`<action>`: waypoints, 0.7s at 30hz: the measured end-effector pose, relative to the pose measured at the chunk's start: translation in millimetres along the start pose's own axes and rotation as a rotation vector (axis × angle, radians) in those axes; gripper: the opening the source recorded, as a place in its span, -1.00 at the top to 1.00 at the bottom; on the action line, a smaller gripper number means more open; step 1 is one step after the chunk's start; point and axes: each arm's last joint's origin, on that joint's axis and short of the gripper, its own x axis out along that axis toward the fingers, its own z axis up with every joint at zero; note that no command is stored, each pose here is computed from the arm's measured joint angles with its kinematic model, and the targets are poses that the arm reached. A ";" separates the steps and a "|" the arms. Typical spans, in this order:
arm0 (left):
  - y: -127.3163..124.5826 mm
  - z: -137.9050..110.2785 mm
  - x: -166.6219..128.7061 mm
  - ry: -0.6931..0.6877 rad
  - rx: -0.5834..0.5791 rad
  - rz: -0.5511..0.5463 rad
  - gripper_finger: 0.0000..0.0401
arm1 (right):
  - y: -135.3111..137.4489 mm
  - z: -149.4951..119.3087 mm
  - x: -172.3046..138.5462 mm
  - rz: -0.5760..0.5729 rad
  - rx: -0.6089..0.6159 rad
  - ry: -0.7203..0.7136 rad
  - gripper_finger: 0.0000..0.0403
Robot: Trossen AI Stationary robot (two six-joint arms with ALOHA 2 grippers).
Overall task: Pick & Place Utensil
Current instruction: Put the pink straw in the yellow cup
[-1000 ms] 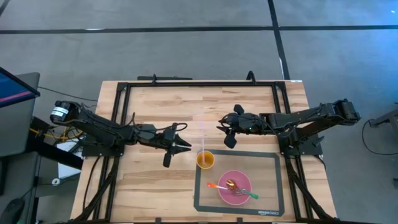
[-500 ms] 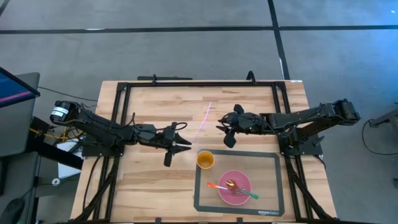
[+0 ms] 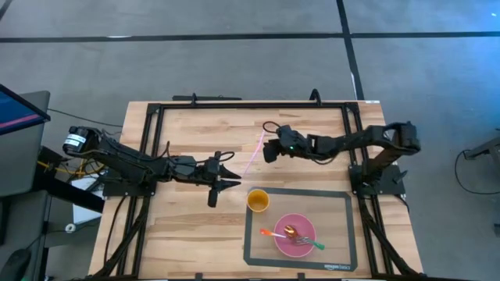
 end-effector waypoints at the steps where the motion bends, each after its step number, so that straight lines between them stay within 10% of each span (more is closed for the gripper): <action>1: 0.0 0.0 0.0 0.000 0.003 0.000 0.56 | -2.2 -0.8 4.5 -0.002 0.010 0.018 0.38; 12: 5.3 -2.7 0.4 0.032 0.010 0.024 0.56 | 22.6 1.4 51.7 -0.004 0.067 0.098 0.49; 21: 7.4 -9.1 0.1 0.097 0.010 0.038 0.56 | 35.6 3.9 74.6 -0.266 0.099 0.319 0.53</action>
